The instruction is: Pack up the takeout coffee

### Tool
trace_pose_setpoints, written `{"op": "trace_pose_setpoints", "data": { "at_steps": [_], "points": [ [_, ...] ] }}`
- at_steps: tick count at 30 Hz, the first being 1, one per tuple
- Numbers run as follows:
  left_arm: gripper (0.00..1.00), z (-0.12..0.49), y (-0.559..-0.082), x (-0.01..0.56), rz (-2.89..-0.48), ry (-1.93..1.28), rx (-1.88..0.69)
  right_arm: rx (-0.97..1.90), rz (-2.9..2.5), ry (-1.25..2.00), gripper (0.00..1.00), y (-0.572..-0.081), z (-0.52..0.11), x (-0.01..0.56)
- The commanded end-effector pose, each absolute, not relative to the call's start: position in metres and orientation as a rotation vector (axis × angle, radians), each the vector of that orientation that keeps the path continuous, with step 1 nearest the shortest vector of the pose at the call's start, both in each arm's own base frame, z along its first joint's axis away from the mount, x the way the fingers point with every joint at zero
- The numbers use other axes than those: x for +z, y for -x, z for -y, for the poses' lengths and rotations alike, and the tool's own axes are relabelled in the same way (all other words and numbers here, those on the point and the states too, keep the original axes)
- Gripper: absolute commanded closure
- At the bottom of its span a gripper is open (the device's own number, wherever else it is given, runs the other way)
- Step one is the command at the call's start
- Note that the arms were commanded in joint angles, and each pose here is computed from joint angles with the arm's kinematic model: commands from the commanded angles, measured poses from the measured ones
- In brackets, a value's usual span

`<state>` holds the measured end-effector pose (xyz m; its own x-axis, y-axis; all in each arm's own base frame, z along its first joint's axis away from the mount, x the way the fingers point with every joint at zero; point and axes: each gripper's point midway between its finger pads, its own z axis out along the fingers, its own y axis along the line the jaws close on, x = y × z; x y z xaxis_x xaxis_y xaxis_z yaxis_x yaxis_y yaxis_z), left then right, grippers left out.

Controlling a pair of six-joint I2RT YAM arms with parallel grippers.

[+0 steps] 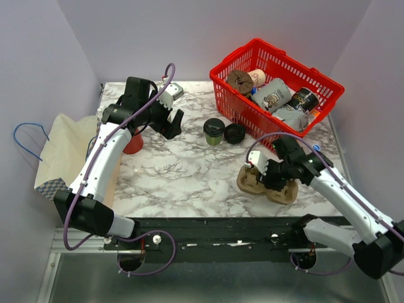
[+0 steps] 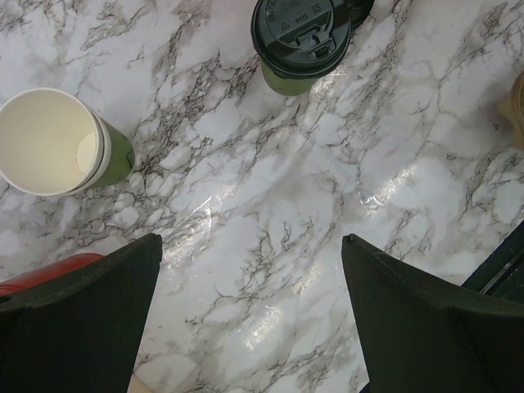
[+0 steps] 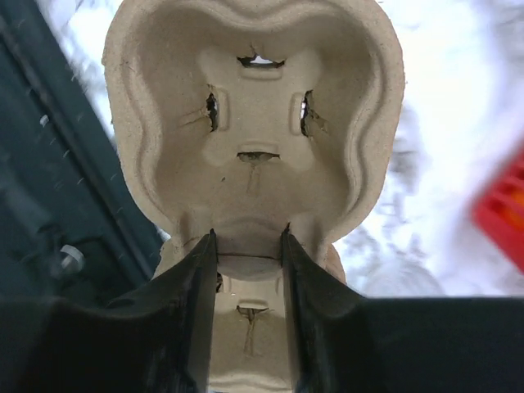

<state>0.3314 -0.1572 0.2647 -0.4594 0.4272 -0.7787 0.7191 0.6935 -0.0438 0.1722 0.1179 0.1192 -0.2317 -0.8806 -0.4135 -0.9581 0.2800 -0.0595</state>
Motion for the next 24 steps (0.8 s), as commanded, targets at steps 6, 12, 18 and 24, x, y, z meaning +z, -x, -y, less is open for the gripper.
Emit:
{"op": "trace_pose_setpoints", "data": {
  "at_steps": [6,12,18,24],
  "points": [
    [0.01,0.162,-0.324,0.271,-2.096,-0.891,-0.519,0.561,-2.229,1.633,0.97,-0.147,-0.136,0.125],
    [0.01,0.164,-0.322,0.269,-2.099,-0.896,-0.534,0.436,-2.241,1.563,0.79,-0.169,-0.13,0.121],
    [0.01,0.165,-0.324,0.268,-2.103,-0.895,-0.536,0.302,-2.287,1.325,0.62,-0.211,-0.134,0.13],
    [0.01,0.165,-0.324,0.267,-2.105,-0.89,-0.537,0.243,-2.363,1.266,0.49,-0.23,-0.135,0.118]
  ]
}}
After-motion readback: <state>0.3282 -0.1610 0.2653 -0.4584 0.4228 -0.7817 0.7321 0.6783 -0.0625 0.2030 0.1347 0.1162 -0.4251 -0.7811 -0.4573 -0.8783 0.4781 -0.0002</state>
